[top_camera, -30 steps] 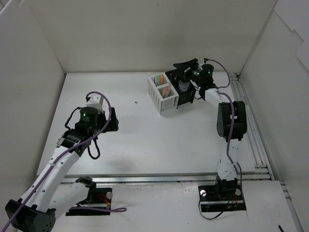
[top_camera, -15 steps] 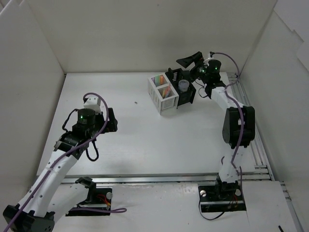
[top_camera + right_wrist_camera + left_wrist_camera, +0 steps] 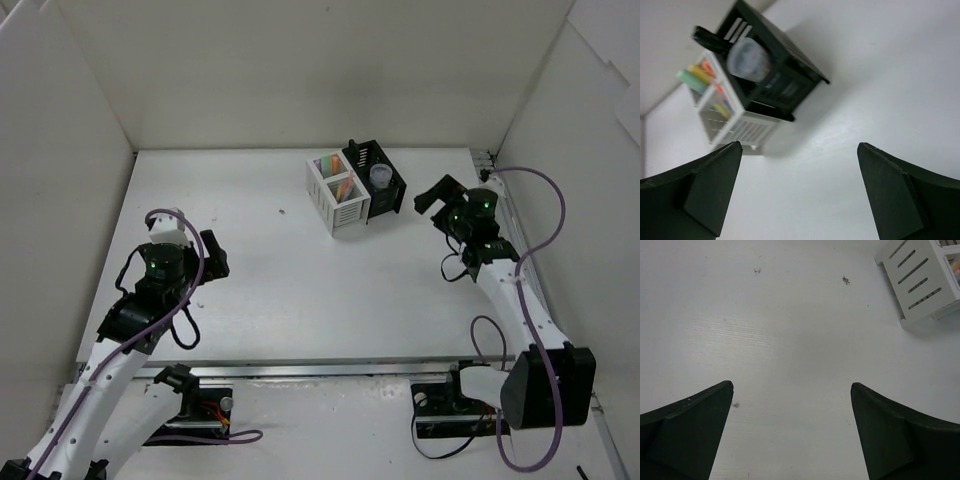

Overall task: Sort the stationery into containers
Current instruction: Reset both arms

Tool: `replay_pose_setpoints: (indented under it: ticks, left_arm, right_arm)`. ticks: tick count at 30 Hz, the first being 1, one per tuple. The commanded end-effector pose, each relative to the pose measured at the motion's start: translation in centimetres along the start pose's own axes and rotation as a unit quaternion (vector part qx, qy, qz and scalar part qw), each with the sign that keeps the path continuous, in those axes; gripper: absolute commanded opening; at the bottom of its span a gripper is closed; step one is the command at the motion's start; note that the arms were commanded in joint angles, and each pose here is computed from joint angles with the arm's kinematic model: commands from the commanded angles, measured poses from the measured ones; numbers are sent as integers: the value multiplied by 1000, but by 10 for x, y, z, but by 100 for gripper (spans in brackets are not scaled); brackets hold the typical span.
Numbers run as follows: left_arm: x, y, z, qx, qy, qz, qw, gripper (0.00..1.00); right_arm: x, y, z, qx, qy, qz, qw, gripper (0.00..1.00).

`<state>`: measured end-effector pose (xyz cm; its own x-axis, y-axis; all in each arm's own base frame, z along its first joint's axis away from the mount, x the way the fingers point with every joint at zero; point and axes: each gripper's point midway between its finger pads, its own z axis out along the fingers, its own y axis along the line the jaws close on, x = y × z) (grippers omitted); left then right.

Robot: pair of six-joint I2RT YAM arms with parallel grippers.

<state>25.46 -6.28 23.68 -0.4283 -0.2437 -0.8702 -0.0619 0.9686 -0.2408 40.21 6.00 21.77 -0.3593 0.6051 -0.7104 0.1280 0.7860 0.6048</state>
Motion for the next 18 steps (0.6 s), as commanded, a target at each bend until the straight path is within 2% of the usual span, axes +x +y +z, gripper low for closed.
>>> replay_pose_setpoints:
  ticks: [1,3,7,10,18]
  left_arm:
    - [-11,8,1,-23,-41,-22,999,99]
    - [-9,10,2,-28,-43,-20,998,99]
    - [-13,12,1,-32,-48,-21,998,99]
    - [-11,12,1,-31,-50,-25,998,100]
    - [-8,14,1,-35,-47,-25,998,99]
  right_arm:
    - [-15,-41,-41,108,-60,-31,992,98]
    - [-5,-56,-55,129,-64,-34,989,98]
    - [-9,-72,-93,154,-110,-49,981,98]
    - [-7,-76,-105,159,-112,-54,979,98]
    - [0,-82,-104,168,-100,-59,979,98]
